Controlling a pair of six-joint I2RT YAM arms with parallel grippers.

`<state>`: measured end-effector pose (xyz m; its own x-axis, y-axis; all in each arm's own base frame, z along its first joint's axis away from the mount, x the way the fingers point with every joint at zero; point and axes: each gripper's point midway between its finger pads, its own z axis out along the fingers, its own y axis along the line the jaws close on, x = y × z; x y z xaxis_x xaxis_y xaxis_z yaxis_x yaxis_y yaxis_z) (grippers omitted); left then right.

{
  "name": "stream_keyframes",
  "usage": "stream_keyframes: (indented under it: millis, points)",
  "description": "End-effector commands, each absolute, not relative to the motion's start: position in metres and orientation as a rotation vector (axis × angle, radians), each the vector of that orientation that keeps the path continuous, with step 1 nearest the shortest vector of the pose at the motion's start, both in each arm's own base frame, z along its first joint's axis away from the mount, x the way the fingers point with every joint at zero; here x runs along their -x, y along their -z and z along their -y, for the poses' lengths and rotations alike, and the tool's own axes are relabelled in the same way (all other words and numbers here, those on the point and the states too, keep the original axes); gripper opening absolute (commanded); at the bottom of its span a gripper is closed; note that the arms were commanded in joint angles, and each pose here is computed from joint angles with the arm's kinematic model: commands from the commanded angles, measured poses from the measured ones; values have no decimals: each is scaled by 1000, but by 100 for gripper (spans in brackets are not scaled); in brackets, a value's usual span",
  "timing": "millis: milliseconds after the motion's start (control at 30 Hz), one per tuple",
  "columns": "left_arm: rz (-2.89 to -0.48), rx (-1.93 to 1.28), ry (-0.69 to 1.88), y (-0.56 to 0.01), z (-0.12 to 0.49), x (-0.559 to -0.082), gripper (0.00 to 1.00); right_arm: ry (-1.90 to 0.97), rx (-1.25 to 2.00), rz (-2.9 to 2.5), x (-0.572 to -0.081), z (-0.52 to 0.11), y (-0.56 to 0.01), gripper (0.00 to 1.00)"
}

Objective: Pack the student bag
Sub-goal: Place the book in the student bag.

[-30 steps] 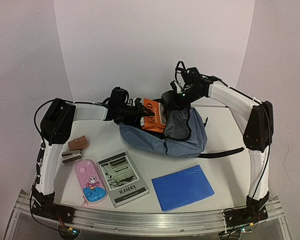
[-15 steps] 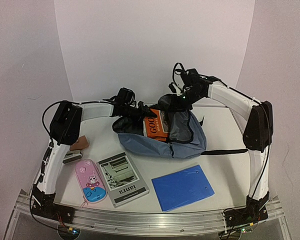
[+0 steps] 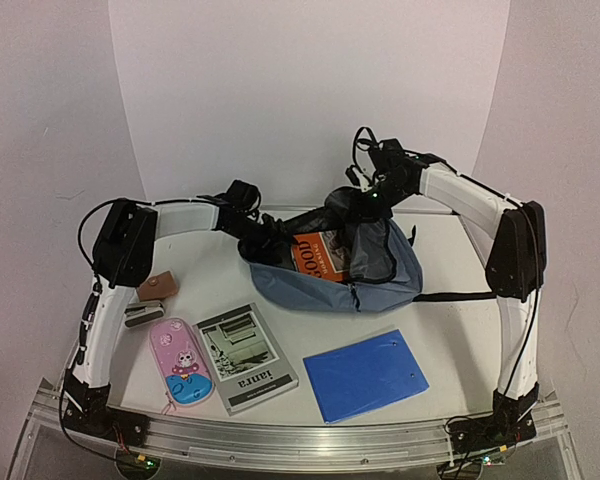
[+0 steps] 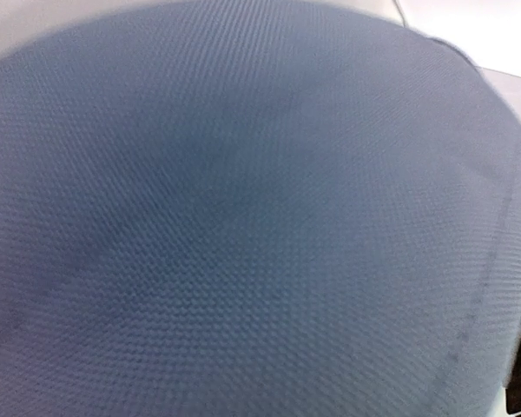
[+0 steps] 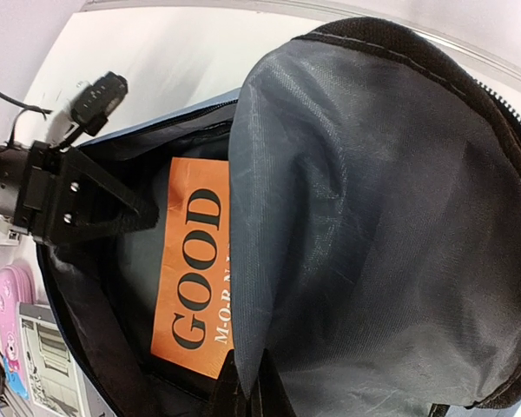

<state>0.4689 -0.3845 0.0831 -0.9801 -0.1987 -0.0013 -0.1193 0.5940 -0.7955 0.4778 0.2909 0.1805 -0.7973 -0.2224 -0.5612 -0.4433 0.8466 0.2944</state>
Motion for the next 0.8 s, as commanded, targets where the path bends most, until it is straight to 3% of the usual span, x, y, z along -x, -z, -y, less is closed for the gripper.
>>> stream_keyframes:
  millis: [0,300,500,600,767]
  points:
    - [-2654,202,1440,-110,404,-464,65,-598,529,-2389,-490,-301,-206,0]
    - [-2510,180,1590,-120,436,-495,31,-566,664,-2398,-471,-311,-189,0]
    - [-2403,152,1555,-136,438,-524,20,-422,819,-2383,-466,-302,-168,0]
    - [-2359,166,1525,-144,427,-539,24,-264,894,-2375,-473,-286,-153,0]
    - [-2307,32,1406,-186,407,-544,66,-85,925,-2370,-504,-258,-132,0]
